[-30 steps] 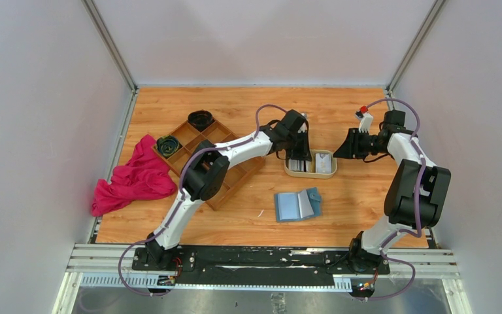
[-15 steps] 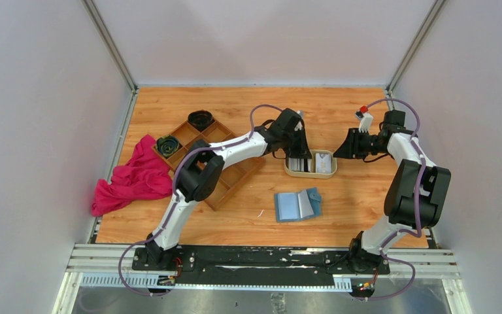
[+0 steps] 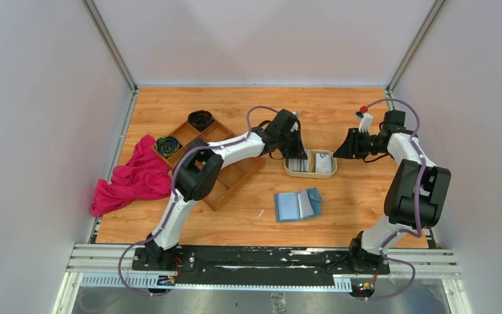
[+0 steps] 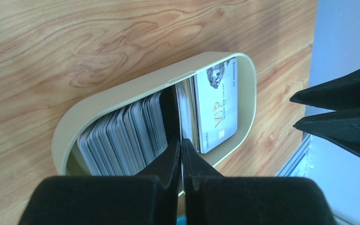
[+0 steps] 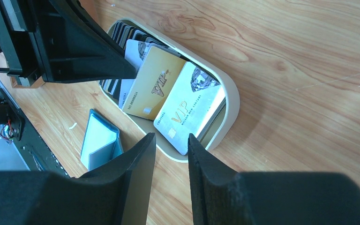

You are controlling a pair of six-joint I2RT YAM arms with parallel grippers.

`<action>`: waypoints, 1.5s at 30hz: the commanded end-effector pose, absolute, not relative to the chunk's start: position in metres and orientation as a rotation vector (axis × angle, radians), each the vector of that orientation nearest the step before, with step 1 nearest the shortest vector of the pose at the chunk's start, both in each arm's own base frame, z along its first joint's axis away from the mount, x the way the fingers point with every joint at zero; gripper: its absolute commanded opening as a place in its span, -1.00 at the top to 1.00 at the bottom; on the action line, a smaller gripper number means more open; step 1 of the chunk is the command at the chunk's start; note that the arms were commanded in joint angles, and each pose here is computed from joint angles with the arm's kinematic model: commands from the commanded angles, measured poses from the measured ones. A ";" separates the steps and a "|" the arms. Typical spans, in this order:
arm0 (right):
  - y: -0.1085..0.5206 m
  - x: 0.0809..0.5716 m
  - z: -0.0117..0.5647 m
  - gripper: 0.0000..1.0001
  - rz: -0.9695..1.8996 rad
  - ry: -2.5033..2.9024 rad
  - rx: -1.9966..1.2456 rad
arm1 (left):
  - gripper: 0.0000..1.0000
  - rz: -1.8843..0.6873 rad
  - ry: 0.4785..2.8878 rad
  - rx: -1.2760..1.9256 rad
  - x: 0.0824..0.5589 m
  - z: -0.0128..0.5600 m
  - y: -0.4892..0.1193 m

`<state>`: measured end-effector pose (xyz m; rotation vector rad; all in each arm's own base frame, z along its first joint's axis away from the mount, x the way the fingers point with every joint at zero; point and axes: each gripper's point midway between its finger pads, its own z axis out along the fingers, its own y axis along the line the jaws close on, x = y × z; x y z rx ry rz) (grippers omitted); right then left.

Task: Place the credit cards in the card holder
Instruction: Pick up the credit card from the storage box, then insert the credit card into the card holder.

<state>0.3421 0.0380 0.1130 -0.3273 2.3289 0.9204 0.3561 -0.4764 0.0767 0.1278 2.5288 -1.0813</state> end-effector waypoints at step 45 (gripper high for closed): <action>0.165 0.178 0.199 -0.62 1.056 1.612 -1.218 | 1.00 -1.448 1.742 0.480 0.140 0.205 -0.312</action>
